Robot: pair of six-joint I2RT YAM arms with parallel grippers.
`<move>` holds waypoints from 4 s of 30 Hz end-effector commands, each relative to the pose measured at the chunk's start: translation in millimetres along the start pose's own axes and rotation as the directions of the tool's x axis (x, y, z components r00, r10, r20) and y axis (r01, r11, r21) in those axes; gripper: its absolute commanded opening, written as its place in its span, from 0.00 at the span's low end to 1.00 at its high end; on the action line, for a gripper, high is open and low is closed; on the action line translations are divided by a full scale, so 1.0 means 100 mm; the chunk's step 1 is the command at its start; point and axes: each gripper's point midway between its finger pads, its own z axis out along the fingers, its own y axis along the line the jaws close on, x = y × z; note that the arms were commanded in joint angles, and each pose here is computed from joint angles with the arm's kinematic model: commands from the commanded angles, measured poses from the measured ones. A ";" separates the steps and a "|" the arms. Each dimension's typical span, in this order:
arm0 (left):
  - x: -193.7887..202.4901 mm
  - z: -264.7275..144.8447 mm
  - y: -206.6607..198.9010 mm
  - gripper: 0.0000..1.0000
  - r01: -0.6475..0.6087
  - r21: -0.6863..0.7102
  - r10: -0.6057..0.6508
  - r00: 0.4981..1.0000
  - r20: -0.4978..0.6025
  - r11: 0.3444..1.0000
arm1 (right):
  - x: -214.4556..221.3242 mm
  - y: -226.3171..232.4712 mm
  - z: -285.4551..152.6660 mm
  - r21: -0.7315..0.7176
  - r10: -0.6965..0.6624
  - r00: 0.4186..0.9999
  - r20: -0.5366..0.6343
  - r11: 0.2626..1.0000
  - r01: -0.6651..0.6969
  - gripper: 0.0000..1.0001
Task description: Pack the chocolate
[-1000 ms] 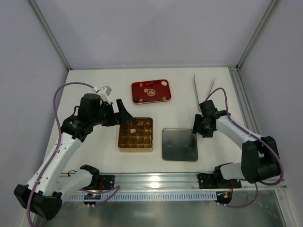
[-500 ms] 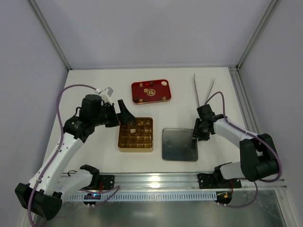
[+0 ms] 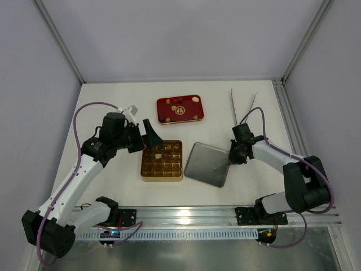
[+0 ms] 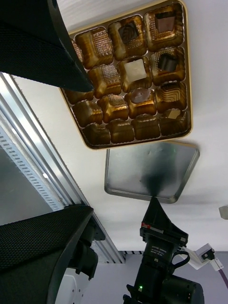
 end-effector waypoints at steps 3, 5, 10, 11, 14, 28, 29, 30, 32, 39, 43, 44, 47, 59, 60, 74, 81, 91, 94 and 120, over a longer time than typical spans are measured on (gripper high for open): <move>-0.06 0.13 -0.06 1.00 0.030 0.040 -0.031 0.999 0.009 0.999 | -0.16 0.05 -0.25 -0.032 -0.061 0.998 0.022 0.998 0.062 0.04; -0.07 0.17 -0.05 1.00 0.045 0.038 -0.045 0.999 0.008 0.998 | -0.25 0.04 -0.36 -0.039 -0.073 0.996 0.049 0.996 0.075 0.04; -0.10 0.29 -0.05 0.99 0.073 0.046 -0.074 0.997 0.003 0.996 | -0.50 0.13 -0.63 -0.097 -0.083 0.990 0.110 0.991 0.094 0.04; -0.10 0.31 -0.05 0.99 0.079 0.047 -0.079 0.997 0.002 0.996 | -0.55 0.15 -0.70 -0.104 -0.090 0.988 0.125 0.989 0.104 0.04; -0.11 0.37 -0.05 0.98 0.081 0.050 -0.080 0.997 -0.006 0.996 | -0.61 0.20 -0.81 -0.124 -0.099 0.985 0.143 0.985 0.117 0.04; -0.09 0.64 -0.13 0.98 0.089 0.079 -0.085 0.995 -0.049 0.993 | -0.82 0.36 -1.21 -0.243 -0.062 0.976 0.211 0.963 0.114 0.04; -0.10 0.66 -0.14 0.98 0.088 0.082 -0.084 0.995 -0.048 0.993 | -0.83 0.36 -1.22 -0.248 -0.057 0.976 0.212 0.962 0.110 0.04; -0.08 0.68 -0.15 0.98 0.088 0.082 -0.084 0.995 -0.056 0.993 | -0.83 0.35 -1.21 -0.244 -0.058 0.975 0.214 0.963 0.111 0.04; -0.08 0.72 -0.16 0.97 0.093 0.082 -0.088 0.994 -0.063 0.992 | -0.80 0.32 -1.15 -0.231 -0.063 0.979 0.192 0.967 0.108 0.04; -0.09 0.67 -0.21 0.97 0.079 0.098 -0.074 0.996 -0.052 0.992 | -0.59 0.10 -0.70 -0.153 0.003 0.993 0.121 0.988 0.016 0.31; -0.07 0.63 -0.23 0.98 0.067 0.103 -0.061 0.996 -0.058 0.992 | -0.45 -0.04 -0.45 -0.095 0.049 0.994 0.097 0.995 -0.040 0.31; -0.06 0.62 -0.23 0.98 0.064 0.104 -0.058 0.996 -0.061 0.993 | -0.38 -0.09 -0.38 -0.080 0.062 0.995 0.081 0.995 -0.056 0.31; -0.07 0.57 -0.26 0.98 0.057 0.112 -0.050 0.997 -0.061 0.992 | -0.33 -0.16 -0.30 -0.043 0.089 0.993 0.083 0.995 -0.086 0.31; -0.09 0.43 -0.33 0.98 0.036 0.119 -0.030 0.998 -0.053 0.992 | -0.34 -0.20 -0.15 0.035 0.117 0.987 0.113 0.992 -0.121 0.33; -0.09 0.42 -0.34 0.98 0.035 0.120 -0.029 0.998 -0.050 0.992 | -0.34 -0.21 -0.15 0.038 0.117 0.986 0.116 0.992 -0.122 0.33; -0.10 0.29 -0.40 0.98 0.017 0.142 -0.013 0.999 -0.035 0.990 | -0.30 -0.31 -0.07 0.093 0.106 0.988 0.112 0.989 -0.117 0.33; -0.09 0.32 -0.39 0.98 0.018 0.146 -0.012 0.999 -0.038 0.989 | -0.40 -0.25 -0.06 0.080 0.102 0.986 0.130 0.990 -0.113 0.33; -0.02 0.30 -0.36 0.98 0.022 0.145 -0.016 0.999 -0.043 0.989 | -0.46 -0.28 -0.23 0.093 0.115 0.977 0.182 0.987 -0.133 0.34; -0.03 0.29 -0.37 0.98 0.024 0.148 -0.018 0.999 -0.043 0.989 | -0.47 -0.27 -0.27 0.082 0.122 0.974 0.190 0.987 -0.139 0.34; 0.01 0.38 -0.42 0.98 0.032 0.164 -0.020 0.997 -0.074 0.986 | -0.58 -0.04 0.10 0.026 0.123 0.983 0.139 0.992 -0.128 0.27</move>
